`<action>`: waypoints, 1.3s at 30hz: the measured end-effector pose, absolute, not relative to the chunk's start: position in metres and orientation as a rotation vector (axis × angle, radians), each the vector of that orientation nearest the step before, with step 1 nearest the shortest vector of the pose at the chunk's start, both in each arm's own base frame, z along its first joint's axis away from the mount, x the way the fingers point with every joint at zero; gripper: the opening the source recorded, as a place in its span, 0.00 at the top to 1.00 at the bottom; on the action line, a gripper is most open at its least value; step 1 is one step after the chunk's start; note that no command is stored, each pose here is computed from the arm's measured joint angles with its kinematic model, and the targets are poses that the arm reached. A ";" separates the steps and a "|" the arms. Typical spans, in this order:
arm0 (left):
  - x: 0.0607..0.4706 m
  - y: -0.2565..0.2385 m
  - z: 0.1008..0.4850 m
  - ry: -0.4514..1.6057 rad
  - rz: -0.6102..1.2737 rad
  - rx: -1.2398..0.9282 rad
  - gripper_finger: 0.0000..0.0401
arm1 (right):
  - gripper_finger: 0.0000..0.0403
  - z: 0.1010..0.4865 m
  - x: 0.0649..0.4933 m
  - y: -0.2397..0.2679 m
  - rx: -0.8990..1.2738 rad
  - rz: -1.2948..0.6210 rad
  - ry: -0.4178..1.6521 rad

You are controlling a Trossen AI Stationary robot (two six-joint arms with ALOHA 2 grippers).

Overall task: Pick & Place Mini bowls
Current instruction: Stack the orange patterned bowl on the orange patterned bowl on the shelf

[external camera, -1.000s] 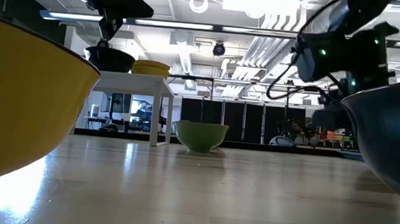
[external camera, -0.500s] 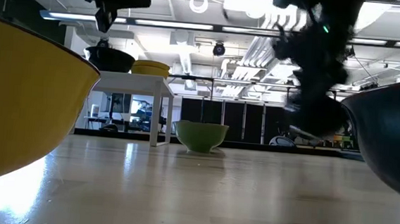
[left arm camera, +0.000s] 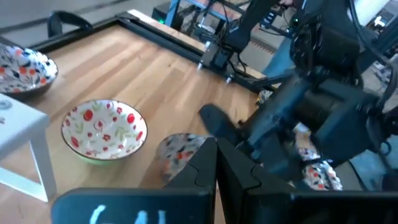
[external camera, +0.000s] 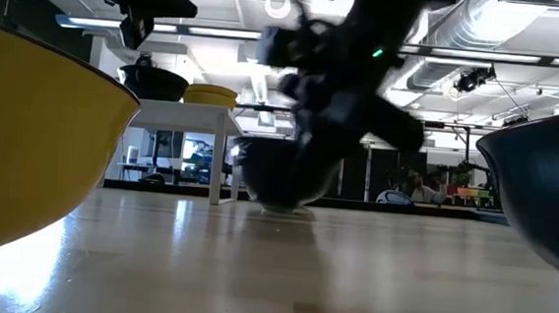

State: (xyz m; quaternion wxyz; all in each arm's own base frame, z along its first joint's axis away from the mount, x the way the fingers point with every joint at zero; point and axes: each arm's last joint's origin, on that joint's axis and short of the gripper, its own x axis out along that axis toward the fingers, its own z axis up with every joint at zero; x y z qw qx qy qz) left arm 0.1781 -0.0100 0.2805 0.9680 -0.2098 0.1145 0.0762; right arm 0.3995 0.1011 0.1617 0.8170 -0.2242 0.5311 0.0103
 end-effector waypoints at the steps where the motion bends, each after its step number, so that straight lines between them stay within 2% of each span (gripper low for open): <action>1: 0.178 -0.010 0.280 0.237 0.147 -0.432 1.00 | 0.97 0.157 0.407 0.101 -0.513 0.038 1.135; 8: 0.177 -0.010 0.276 0.281 0.153 -0.451 1.00 | 0.93 0.147 0.442 0.109 -0.652 0.127 1.103; 14: 0.175 -0.010 0.271 0.329 0.172 -0.486 1.00 | 0.77 0.159 0.445 0.112 -0.648 0.171 1.058; 19: 0.175 -0.010 0.271 0.328 0.190 -0.525 1.00 | 0.63 0.187 0.437 0.109 -0.642 0.125 1.036; 23: 0.174 -0.010 0.268 0.354 0.219 -0.571 1.00 | 0.59 0.228 0.420 0.099 -0.503 0.052 1.026; 25: 0.172 -0.009 0.263 0.391 0.257 -0.599 1.00 | 0.60 0.250 0.408 0.088 -0.340 0.016 1.022; 28: 0.172 -0.008 0.255 0.446 0.343 -0.656 1.00 | 0.68 0.270 0.385 0.073 -0.157 -0.066 0.998; 35: 0.185 -0.009 0.237 0.551 0.416 -0.729 1.00 | 0.97 0.262 0.316 0.049 0.086 -0.262 0.820; 39: 0.196 -0.010 0.221 0.599 0.508 -0.815 0.98 | 0.94 0.252 0.280 0.041 0.237 -0.324 0.689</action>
